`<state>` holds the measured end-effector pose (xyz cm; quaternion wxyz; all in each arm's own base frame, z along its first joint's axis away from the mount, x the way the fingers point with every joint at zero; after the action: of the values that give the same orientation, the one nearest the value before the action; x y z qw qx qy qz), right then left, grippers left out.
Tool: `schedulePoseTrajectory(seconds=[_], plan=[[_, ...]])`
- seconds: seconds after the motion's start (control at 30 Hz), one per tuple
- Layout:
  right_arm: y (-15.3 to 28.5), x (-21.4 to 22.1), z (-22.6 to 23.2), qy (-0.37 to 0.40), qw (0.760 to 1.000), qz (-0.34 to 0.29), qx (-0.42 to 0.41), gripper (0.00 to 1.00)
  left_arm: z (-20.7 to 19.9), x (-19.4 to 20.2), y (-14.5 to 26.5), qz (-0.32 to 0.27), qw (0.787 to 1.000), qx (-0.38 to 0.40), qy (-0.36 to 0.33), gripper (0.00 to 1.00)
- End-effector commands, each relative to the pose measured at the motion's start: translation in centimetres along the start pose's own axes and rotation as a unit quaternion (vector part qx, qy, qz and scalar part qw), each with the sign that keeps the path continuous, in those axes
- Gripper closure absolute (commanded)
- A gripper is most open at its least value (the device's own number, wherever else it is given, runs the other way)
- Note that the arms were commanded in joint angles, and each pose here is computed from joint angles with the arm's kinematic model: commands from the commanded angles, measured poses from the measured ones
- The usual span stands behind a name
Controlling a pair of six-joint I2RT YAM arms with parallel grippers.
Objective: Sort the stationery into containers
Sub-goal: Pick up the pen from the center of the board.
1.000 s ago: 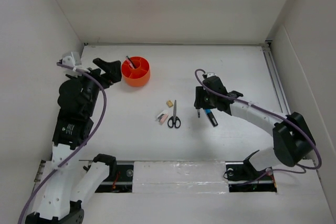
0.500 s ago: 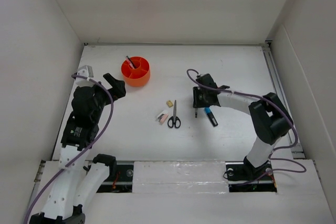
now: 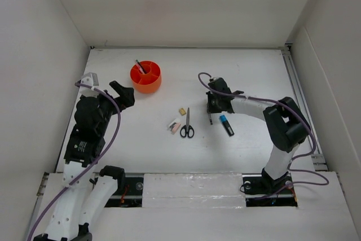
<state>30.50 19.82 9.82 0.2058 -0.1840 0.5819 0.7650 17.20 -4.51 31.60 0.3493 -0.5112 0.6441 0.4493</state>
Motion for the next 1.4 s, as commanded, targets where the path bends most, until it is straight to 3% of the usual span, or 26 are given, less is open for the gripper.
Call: schedulePoseTrajectory(seconds=[0.0, 0.07, 0.17, 0.2, 0.4, 0.47, 0.73, 1.07, 1.27, 1.37], plan=[[0.5, 1.4, 1.1, 0.012, 0.998, 0.016, -0.064, 1.0, -0.9, -0.2, 0.0, -0.009, 0.998, 0.055, -0.003, 0.0], [3.8, 0.6, 2.4, 0.008, 0.992, -0.025, -0.125, 1.0, -2.0, -0.1, -0.1, 0.002, 0.992, 0.122, -0.011, 0.0], [8.9, -0.6, 5.2, 0.016, 0.972, -0.09, -0.216, 1.0, -3.8, 1.7, 0.0, 0.051, 0.964, 0.263, -0.012, 0.0], [9.9, -0.7, 5.7, 0.016, 0.968, -0.098, -0.229, 1.0, -4.6, 2.0, 0.3, 0.063, 0.945, 0.32, -0.014, 0.0], [16.5, -1.7, 10.5, 0.051, 0.926, -0.151, -0.343, 1.0, -5.2, 3.7, -1.0, 0.135, 0.914, 0.382, -0.006, 0.0], [17.6, -1.4, 12.1, 0.051, 0.912, -0.153, -0.376, 1.0, -5.6, 3.4, -0.5, 0.135, 0.897, 0.421, -0.013, 0.0], [20.6, -0.2, 16.9, 0.07, 0.872, -0.164, -0.456, 1.0, -5.5, 3.7, -0.6, 0.141, 0.9, 0.413, -0.002, 0.0], [22.5, -0.1, 18.4, 0.069, 0.841, -0.174, -0.507, 1.0, -5.4, 4.1, -1.1, 0.153, 0.902, 0.403, 0.003, 0.0], [23.3, 0.2, 19.5, 0.077, 0.807, -0.165, -0.562, 1.0, -5.4, 4.1, -1.1, 0.153, 0.902, 0.403, 0.003, 0.1], [22.9, 0.7, 19.9, 0.082, 0.803, -0.158, -0.568, 1.0, -5.5, 3.6, -0.6, 0.136, 0.904, 0.406, -0.002, 0.2]])
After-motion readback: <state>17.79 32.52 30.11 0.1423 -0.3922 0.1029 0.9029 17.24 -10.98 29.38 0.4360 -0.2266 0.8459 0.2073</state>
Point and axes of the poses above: each gripper's point midway between its finger pads, its own y axis back along the fingers, its own z axis along the line the jaws close on, x = y × z, the point moved 9 cm from there along y, back along the fingers, and after that the axes turned 7 degrees about -y, right-handed, at the moved point
